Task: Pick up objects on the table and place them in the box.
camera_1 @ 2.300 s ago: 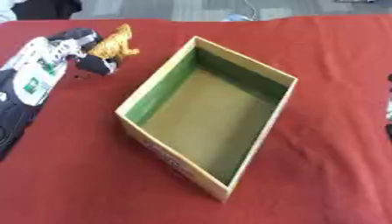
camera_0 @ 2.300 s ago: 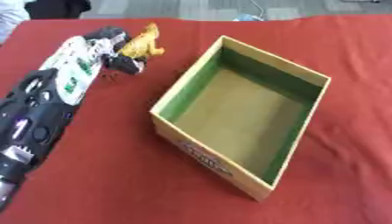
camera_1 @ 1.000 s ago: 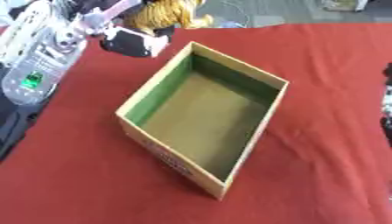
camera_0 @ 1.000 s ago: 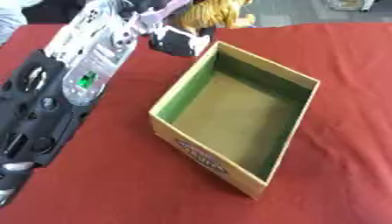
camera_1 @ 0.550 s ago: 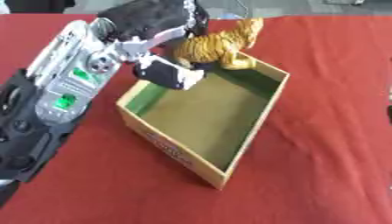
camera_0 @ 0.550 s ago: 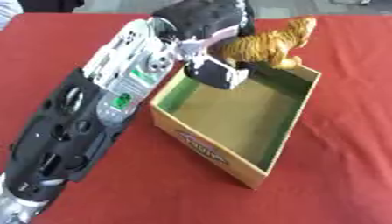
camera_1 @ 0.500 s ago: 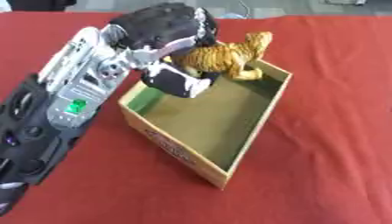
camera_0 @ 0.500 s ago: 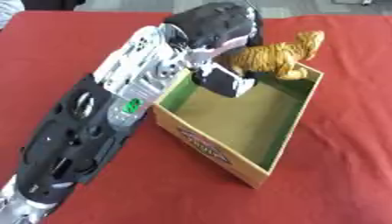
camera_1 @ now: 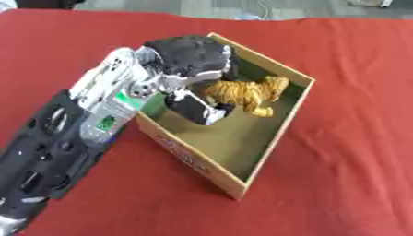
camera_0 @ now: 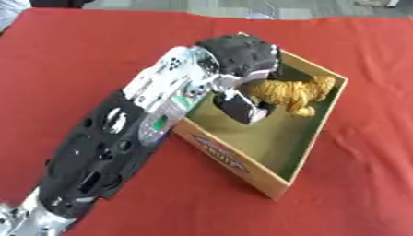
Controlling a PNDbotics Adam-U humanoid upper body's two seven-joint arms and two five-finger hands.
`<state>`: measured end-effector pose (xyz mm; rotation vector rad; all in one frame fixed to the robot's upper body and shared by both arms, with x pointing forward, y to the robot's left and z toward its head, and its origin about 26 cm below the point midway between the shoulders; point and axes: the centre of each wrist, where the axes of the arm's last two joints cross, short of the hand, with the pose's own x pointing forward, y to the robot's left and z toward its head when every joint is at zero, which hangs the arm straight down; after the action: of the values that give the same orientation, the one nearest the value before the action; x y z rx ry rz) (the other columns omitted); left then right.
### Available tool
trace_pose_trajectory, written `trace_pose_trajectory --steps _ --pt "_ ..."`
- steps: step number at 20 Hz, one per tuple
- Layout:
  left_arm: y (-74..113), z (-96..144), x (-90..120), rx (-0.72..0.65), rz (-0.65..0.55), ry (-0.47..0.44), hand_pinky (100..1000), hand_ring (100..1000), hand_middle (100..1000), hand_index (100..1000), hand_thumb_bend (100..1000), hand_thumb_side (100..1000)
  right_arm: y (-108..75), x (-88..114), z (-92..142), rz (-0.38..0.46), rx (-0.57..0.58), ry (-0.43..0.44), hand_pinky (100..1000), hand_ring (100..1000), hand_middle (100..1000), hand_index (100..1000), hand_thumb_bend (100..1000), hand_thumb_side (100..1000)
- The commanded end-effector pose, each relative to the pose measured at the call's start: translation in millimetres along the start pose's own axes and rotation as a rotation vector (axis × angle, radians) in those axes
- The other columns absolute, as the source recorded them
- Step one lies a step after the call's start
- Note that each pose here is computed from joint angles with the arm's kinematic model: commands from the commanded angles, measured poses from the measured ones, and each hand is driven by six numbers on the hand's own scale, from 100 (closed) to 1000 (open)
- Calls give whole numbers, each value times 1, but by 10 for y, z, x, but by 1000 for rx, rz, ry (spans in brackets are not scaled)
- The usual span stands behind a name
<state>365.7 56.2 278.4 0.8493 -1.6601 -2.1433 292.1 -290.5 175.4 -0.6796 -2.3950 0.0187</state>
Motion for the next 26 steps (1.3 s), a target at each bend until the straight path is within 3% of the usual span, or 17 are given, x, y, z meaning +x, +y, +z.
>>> trace_pose_trajectory --steps 1,6,11,12,14,16,22,24,26 --pt "39 -53 -18 -30 -2 0 357 449 494 413 100 307 -30 52 -36 -3 -3 -24 950 672 614 780 100 656" --pt "-45 -170 -91 -113 112 -7 355 452 500 437 100 295 -24 52 -31 -3 0 -20 950 672 613 780 100 655" --pt "-94 -246 -138 -191 168 -7 446 536 594 662 100 246 -17 55 -32 -6 3 -20 950 671 613 780 100 654" --pt "-94 -250 -149 -201 164 -4 459 551 609 687 100 270 -15 55 -32 -7 3 -19 950 671 612 780 100 654" --pt "-85 -243 -173 -205 140 13 507 605 675 787 100 505 -12 55 -30 -9 4 -18 950 671 612 780 100 655" --pt "-73 -231 -183 -194 99 37 589 680 727 851 118 635 -9 54 -25 -10 6 -15 951 671 612 779 100 656" --pt "-51 -209 -197 -145 -27 101 694 772 791 918 466 799 -9 55 -27 -12 4 -13 950 671 612 779 100 655" --pt "-50 -207 -204 -128 -40 110 696 774 792 913 511 840 -9 54 -26 -13 3 -13 950 671 612 779 100 654" --pt "-36 -196 -206 -110 -43 109 691 770 786 903 460 817 -10 53 -25 -14 1 -12 949 671 612 778 100 654"
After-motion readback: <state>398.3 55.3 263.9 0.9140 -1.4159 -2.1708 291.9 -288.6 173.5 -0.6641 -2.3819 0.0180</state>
